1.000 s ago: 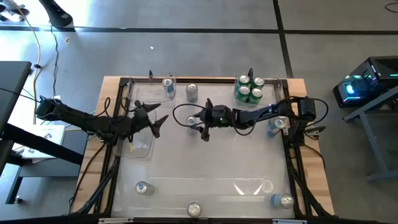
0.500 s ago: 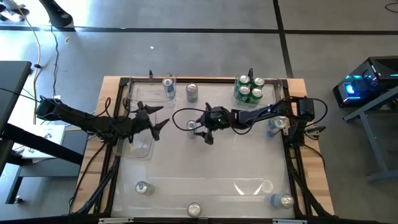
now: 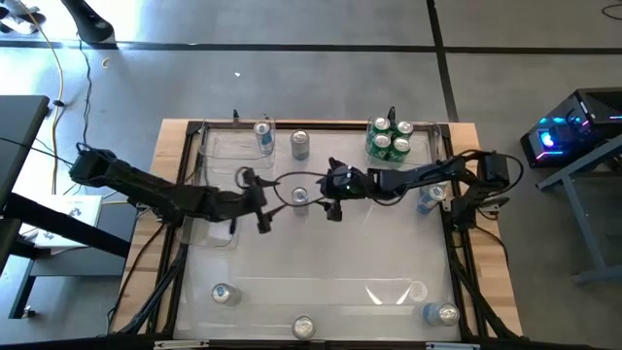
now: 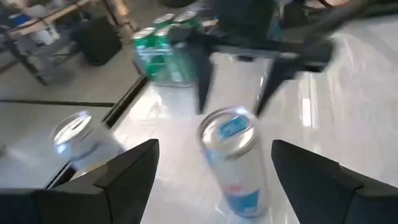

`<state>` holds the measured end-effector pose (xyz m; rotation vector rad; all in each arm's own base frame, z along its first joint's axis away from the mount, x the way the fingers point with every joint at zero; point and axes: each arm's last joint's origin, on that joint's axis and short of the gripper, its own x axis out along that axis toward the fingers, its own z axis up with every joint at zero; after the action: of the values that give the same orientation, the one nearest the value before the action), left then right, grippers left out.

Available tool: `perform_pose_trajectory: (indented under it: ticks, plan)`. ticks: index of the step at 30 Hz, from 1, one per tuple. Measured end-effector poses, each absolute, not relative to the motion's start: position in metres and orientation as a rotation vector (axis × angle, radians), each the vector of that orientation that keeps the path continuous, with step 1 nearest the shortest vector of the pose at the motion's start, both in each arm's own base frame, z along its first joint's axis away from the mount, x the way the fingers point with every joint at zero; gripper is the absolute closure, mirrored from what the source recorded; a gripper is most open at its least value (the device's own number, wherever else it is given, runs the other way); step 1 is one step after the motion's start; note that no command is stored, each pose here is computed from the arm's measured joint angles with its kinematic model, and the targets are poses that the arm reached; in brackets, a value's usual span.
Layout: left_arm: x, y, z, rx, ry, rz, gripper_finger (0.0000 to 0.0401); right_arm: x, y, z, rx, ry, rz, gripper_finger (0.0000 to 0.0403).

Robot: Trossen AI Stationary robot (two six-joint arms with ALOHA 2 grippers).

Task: Sort soda cans
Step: Put the top left blue soda can into the top left transparent bin

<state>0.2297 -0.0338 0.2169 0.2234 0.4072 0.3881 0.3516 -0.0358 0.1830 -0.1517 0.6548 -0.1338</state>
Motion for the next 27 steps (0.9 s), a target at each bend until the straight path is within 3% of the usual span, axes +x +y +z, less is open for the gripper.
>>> perform_pose_trajectory:
  ticks: [7, 14, 18, 27]
  plan:
    - [0.264, -0.043, 0.215, 0.258, 0.482, 0.455, 0.0091, 0.352, -0.051, 0.185, -0.123, 0.62, -0.315, 0.0154]
    - [0.28, -0.048, 0.198, 0.249, 0.526, 0.475, 0.0091, 0.369, -0.05, 0.182, 0.002, 0.441, -0.211, 0.0222]
    - [0.283, -0.048, 0.189, 0.259, 0.547, 0.518, 0.0091, 0.372, -0.05, 0.172, 0.014, 0.457, -0.206, 0.025]
    - [0.281, -0.046, 0.185, 0.326, 0.593, 0.541, 0.0091, 0.37, -0.04, 0.166, -0.001, 0.53, -0.171, 0.0269]
